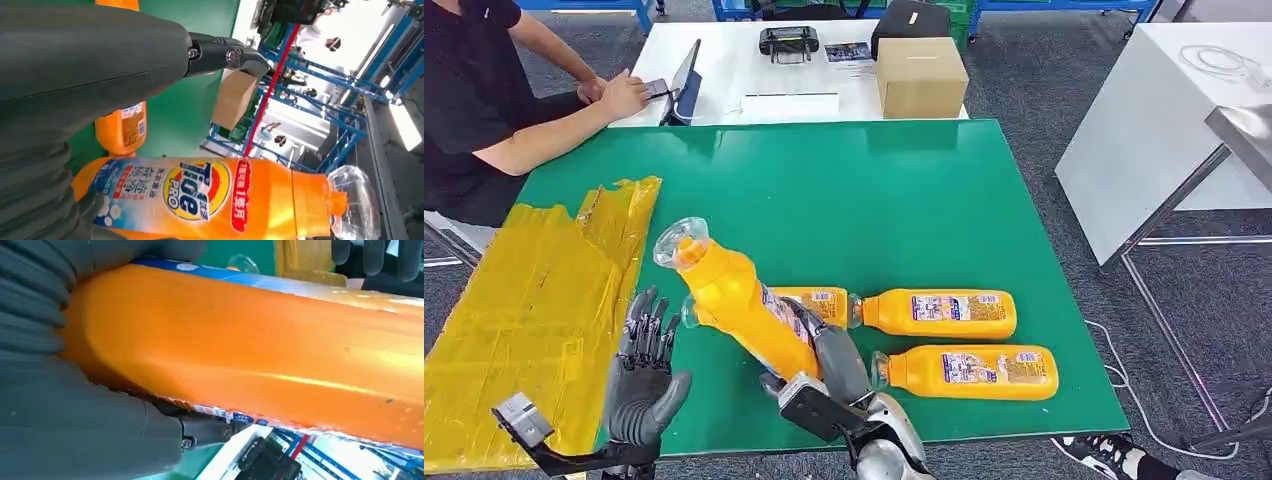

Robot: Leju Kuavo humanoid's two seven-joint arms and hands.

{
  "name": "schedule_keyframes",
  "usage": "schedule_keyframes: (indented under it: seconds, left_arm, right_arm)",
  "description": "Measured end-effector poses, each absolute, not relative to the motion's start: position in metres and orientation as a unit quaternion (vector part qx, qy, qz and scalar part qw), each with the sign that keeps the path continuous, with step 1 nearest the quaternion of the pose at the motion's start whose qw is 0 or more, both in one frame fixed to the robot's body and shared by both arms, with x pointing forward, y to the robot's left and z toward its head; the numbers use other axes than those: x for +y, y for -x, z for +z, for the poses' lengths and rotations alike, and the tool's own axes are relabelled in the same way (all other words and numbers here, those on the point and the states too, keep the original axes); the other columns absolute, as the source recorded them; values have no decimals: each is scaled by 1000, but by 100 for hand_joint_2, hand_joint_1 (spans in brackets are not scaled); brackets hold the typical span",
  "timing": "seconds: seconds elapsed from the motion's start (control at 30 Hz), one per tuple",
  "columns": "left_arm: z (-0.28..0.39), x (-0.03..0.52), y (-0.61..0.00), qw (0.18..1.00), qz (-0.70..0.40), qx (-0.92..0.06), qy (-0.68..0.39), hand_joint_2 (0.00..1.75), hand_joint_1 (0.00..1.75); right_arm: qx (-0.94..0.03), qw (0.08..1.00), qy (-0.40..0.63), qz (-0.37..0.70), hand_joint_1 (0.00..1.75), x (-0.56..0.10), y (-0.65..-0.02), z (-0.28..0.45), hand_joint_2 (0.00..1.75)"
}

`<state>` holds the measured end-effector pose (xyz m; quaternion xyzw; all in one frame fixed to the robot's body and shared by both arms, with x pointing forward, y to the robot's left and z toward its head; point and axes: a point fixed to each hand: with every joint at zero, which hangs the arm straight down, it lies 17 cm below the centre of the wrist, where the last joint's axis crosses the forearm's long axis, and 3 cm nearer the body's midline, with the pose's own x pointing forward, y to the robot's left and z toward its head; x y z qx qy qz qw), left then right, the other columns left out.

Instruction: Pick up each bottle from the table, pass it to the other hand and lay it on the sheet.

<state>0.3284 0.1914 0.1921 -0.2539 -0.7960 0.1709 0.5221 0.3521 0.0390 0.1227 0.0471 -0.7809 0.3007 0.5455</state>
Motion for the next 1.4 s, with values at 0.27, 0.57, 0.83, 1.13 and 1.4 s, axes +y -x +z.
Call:
schedule_keyframes:
  seconds: [0.27, 0.57, 0.83, 1.13, 1.4]
  left_arm:
    - [191, 188, -326, 524, 162, -796, 257, 175, 0]
    - [186, 186, -326, 532, 160, -791, 258, 175, 0]
    - [184, 187, -326, 533, 160, -790, 257, 175, 0]
    - [175, 196, -327, 544, 167, -785, 242, 175, 175]
    - [168, 202, -325, 551, 159, -788, 222, 175, 175]
  right_arm:
    - [-731, 563, -52, 383, 175, 68, -340, 86, 175]
    - [-685, 557, -62, 465, 175, 100, -322, 46, 175]
    - [-678, 557, -62, 476, 175, 104, -322, 40, 175]
    - [-662, 508, -60, 548, 175, 127, -303, 29, 175]
    - [-660, 499, -62, 558, 175, 133, -297, 29, 175]
